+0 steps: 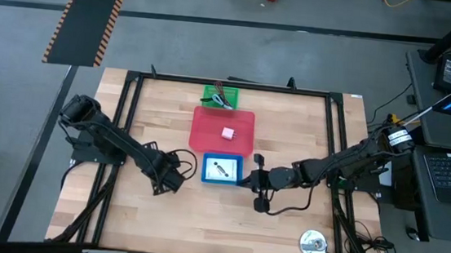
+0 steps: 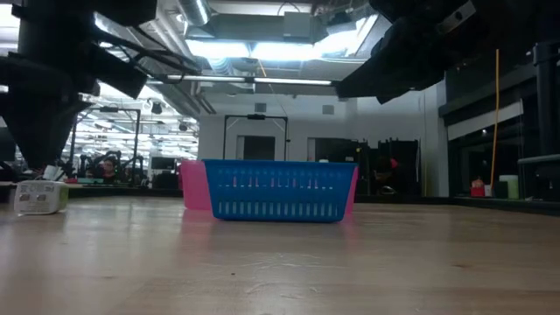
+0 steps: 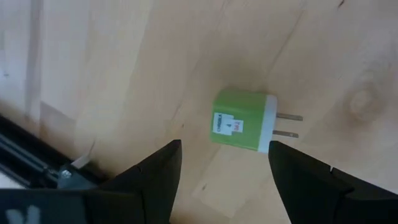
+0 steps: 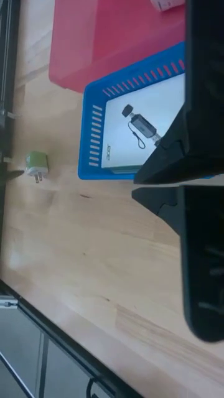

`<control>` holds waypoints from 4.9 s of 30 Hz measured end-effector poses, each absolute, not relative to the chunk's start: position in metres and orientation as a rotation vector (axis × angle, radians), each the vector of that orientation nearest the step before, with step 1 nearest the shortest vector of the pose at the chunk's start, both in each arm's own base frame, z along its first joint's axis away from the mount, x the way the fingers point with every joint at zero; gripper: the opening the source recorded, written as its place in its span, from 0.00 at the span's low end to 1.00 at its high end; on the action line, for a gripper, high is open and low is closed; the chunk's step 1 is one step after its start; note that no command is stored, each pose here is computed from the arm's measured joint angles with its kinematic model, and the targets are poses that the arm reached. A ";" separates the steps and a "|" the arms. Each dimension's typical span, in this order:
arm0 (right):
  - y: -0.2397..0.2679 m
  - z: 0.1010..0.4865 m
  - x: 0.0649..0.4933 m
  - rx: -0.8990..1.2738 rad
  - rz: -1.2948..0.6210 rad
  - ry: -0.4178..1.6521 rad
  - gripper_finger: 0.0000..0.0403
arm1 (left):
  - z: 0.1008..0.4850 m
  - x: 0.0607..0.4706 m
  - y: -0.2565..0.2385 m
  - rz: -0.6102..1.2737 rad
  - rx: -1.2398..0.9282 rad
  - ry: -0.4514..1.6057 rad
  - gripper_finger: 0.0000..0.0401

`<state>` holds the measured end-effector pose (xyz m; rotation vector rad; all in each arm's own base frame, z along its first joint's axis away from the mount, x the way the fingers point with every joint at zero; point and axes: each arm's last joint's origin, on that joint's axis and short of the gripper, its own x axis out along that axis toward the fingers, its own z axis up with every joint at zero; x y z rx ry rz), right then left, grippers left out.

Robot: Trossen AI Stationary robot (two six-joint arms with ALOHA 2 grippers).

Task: Pick and place items into bin
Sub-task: Put the green charger adapter into the red bin

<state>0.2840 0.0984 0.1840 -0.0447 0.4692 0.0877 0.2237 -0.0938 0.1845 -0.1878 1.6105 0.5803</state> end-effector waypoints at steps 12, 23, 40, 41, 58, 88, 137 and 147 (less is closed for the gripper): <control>0.099 0.184 0.284 -0.045 0.089 0.470 0.00 | 0.172 0.221 -0.091 0.495 -0.227 1.588 0.59; 0.099 0.185 0.284 -0.043 0.089 0.464 0.00 | 0.160 0.219 -0.090 0.465 -0.222 1.557 0.59; 0.099 0.185 0.284 -0.040 0.088 0.463 0.00 | 0.159 0.226 -0.079 0.464 -0.297 1.560 0.47; 0.099 0.185 0.284 -0.040 0.088 0.463 0.00 | 0.159 0.226 -0.079 0.461 -0.301 1.562 0.45; 0.099 0.185 0.284 -0.040 0.088 0.464 0.00 | 0.161 0.225 -0.080 0.375 -0.289 1.591 0.41; 0.099 0.185 0.284 -0.046 0.088 0.463 0.00 | 0.237 0.184 -0.087 0.123 -0.135 0.763 0.41; 0.093 0.192 0.289 -0.086 0.008 0.380 0.00 | 0.219 0.268 0.014 0.452 -0.033 0.672 0.42; 0.080 0.192 0.293 -0.074 -0.038 0.381 0.00 | 0.222 0.289 0.044 0.474 -0.105 0.906 0.42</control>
